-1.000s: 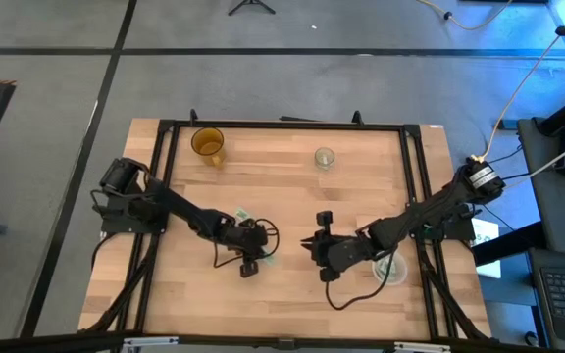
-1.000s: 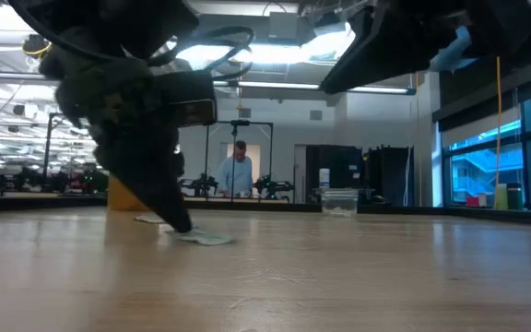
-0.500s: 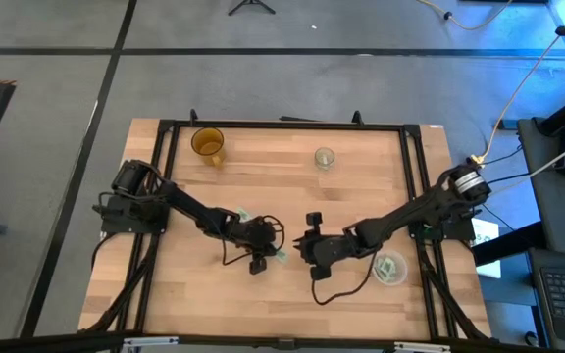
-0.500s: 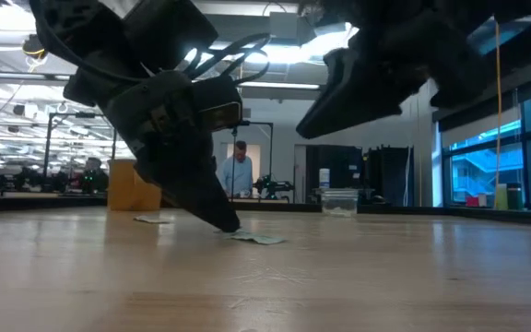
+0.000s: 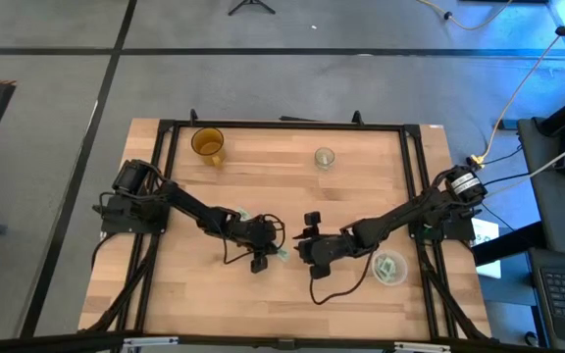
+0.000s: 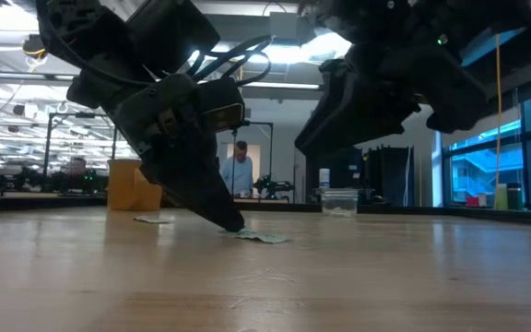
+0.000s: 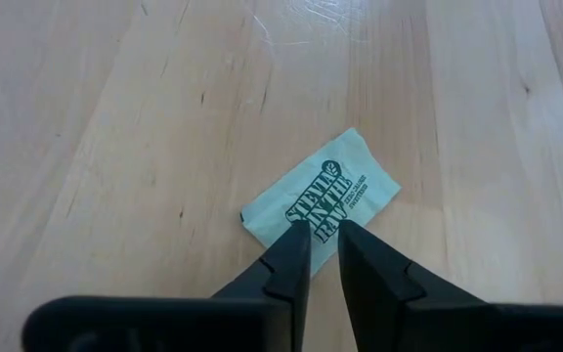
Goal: Pick and place Stevia / Truvia into bins
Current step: Put the stevia packet into the transparent container
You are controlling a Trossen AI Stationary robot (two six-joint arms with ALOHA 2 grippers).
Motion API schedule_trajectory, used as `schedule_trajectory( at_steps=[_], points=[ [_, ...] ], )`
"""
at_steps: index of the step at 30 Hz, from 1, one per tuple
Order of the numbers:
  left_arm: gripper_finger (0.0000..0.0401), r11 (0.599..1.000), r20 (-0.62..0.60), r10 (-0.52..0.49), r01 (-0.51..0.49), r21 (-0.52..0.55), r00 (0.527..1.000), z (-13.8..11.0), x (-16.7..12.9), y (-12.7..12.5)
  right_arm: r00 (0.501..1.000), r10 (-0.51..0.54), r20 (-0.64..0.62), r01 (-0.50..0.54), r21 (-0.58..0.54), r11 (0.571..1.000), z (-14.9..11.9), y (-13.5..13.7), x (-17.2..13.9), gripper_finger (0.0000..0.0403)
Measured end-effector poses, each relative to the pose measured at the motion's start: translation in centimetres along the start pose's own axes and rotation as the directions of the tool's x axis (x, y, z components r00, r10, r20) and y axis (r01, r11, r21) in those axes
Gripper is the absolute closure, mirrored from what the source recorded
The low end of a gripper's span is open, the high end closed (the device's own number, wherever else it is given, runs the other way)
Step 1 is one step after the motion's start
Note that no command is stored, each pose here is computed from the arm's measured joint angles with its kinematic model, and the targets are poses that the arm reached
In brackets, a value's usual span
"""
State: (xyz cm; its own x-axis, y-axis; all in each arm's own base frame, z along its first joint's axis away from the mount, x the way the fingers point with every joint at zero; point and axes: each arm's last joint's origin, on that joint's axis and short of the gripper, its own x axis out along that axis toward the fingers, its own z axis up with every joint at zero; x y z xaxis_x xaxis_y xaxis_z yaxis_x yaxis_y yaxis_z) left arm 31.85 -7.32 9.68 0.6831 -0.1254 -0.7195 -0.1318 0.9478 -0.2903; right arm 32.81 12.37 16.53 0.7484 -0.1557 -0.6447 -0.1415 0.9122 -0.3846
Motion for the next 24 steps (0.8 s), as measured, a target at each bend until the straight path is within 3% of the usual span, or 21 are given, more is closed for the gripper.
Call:
schedule_trajectory(
  at_steps=[5,13,18,24],
  points=[
    [0.0345,1.000,0.000,0.000,0.000,0.000,1.000,0.0,0.0,0.0,1.000,0.012,0.000,-0.012,-0.012,1.000,0.0,0.0,0.0,0.0251],
    [0.0345,1.000,0.000,-0.003,0.003,-0.010,1.000,0.0,0.0,0.0,0.998,0.018,-0.052,-0.028,-0.194,0.981,-0.6,0.2,0.1,0.0247],
    [0.0345,1.000,0.014,-0.007,0.007,-0.013,1.000,0.2,0.0,0.0,0.996,0.023,-0.082,-0.051,-0.357,0.933,-1.3,0.8,1.2,0.0247],
    [0.0345,1.000,0.042,-0.013,0.014,-0.015,0.999,0.4,0.0,-0.1,0.994,0.032,-0.104,-0.071,-0.397,0.915,-2.0,1.8,2.3,0.0247]
  ],
)
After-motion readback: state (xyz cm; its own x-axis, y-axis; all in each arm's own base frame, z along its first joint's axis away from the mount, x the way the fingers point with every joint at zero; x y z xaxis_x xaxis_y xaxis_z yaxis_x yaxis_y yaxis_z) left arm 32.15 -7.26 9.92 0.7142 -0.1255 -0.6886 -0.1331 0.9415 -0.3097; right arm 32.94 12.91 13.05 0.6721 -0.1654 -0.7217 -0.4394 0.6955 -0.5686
